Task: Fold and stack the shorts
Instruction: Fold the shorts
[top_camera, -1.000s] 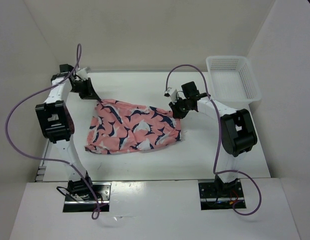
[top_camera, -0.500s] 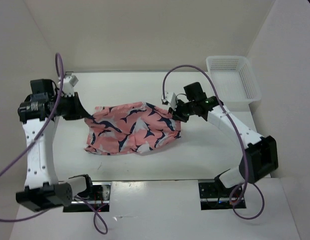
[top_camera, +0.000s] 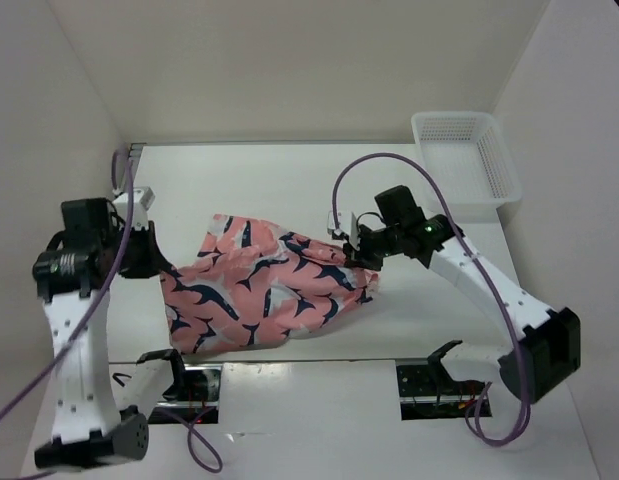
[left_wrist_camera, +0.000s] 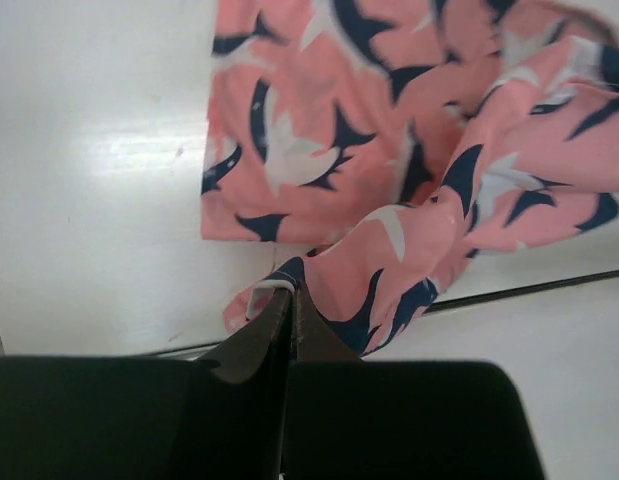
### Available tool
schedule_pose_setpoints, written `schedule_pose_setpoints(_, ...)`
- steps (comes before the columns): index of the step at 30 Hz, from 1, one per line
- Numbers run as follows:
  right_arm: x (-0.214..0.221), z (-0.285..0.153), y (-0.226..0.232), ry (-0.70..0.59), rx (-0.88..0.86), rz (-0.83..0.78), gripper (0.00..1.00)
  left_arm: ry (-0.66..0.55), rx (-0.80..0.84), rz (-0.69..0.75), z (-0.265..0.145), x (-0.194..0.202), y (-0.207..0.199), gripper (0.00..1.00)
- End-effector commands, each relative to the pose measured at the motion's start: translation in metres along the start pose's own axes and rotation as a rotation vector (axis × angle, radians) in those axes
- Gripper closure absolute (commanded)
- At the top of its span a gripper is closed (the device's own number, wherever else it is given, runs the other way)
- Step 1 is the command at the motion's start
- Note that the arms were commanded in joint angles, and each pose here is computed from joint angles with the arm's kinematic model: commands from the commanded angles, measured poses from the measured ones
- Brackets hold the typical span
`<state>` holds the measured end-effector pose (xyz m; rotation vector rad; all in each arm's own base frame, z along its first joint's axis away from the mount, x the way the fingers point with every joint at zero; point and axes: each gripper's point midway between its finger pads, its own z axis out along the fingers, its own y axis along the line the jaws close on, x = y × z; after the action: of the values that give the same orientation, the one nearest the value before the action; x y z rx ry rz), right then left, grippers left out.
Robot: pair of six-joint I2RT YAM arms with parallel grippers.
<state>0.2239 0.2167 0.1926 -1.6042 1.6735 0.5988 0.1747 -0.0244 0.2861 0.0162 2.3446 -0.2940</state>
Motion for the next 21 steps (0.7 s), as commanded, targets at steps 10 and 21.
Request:
schedule_pose_setpoints(10, 0.102, 0.046, -0.072, 0.175, 0.081, 0.532, 1.0, 0.289, -0.145, -0.077, 0.192, -0.063, 0.107, 1.0)
schedule_pose_setpoints(21, 0.157, 0.064, -0.084, 0.351, 0.104, 0.576, 1.0, 0.353, -0.18, 0.016, 0.308, -0.078, 0.119, 1.0)
